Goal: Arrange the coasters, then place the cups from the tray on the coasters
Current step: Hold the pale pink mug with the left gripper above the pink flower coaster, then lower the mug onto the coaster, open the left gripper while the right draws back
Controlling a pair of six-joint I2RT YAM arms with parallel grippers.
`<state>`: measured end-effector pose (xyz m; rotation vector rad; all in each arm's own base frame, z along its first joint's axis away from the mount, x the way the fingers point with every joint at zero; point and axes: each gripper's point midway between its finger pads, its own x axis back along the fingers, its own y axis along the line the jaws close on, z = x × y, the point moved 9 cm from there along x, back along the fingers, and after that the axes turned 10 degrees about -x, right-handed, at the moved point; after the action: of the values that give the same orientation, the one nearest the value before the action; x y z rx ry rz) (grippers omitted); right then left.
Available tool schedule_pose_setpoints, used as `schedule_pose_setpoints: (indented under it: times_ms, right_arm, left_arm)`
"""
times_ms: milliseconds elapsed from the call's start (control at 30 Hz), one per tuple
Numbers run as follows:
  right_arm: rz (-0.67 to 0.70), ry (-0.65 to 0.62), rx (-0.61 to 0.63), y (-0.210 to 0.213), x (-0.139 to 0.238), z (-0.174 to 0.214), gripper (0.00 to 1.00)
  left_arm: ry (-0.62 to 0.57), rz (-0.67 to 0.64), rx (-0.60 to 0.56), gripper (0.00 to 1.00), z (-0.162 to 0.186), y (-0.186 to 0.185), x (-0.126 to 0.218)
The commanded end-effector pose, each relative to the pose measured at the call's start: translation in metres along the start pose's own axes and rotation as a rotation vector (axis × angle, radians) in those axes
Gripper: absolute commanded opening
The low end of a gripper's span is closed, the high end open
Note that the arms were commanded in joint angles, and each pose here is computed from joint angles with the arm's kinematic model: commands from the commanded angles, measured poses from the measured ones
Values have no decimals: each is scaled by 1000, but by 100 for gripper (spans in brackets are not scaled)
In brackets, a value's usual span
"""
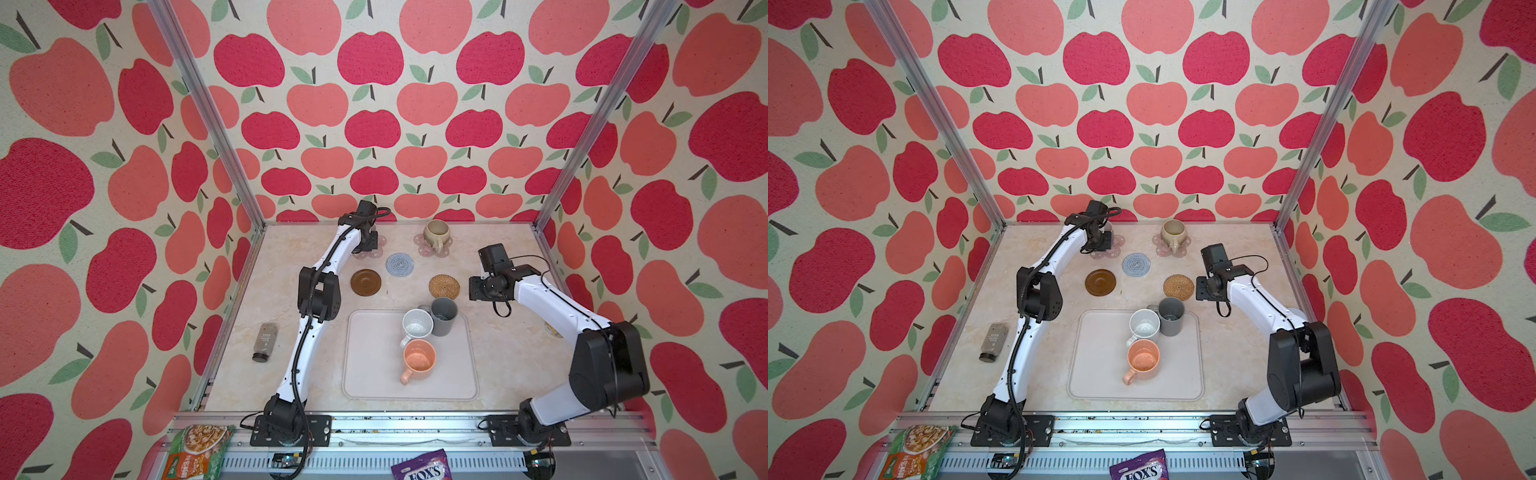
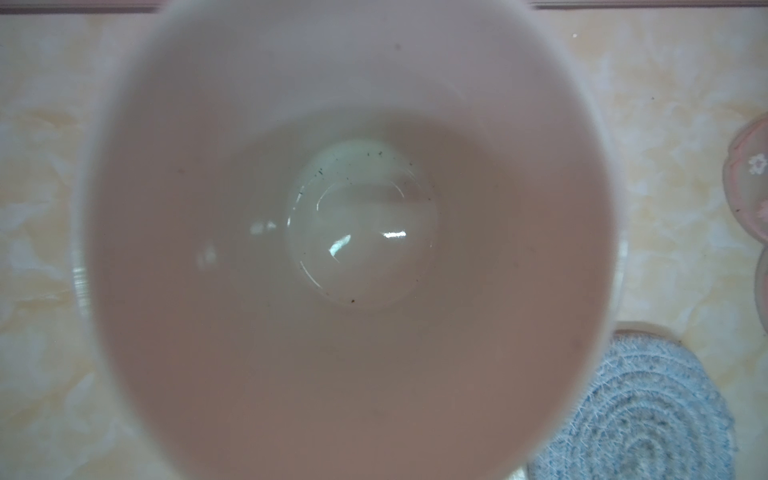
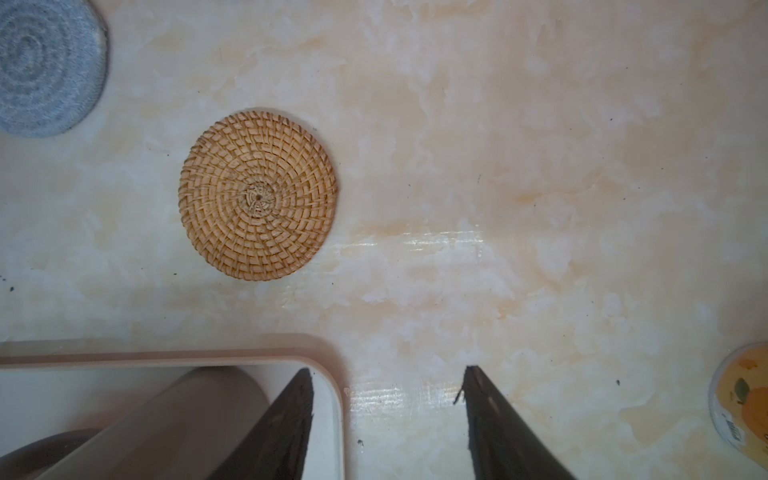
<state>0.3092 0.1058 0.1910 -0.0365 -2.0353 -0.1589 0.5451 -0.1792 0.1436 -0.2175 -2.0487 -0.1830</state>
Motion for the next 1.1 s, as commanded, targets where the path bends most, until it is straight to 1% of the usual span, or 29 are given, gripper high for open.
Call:
schedule_pose_setpoints:
  times_ms: [0,133,500,600,733,933,1067]
  right_arm:
    - [-13,3,-23,2,1,-4,60]
    - [-14,3,-26,2,2,-3,60]
    - [-14,3,-36,-2,5,3,60]
    - [-15,-1,-39,-2,6,3,60]
    - [-18,-9,-41,-3,9,4,60]
    - [-38,-16,-45,-3,15,6,62]
    - [-40,-32,-55,-5,23,7,63]
  left_arm:
    - [-26,-3,-6,1,-6,2,0]
    - [-21,17,6,2,-5,3,-1]
    - [-23,37,22,8,-7,6,3]
    - [-26,44,16,14,-7,6,4]
    - [-27,41,18,19,-8,6,6]
    - [-27,34,18,31,-9,7,13]
    - [-36,32,21,32,-11,7,22]
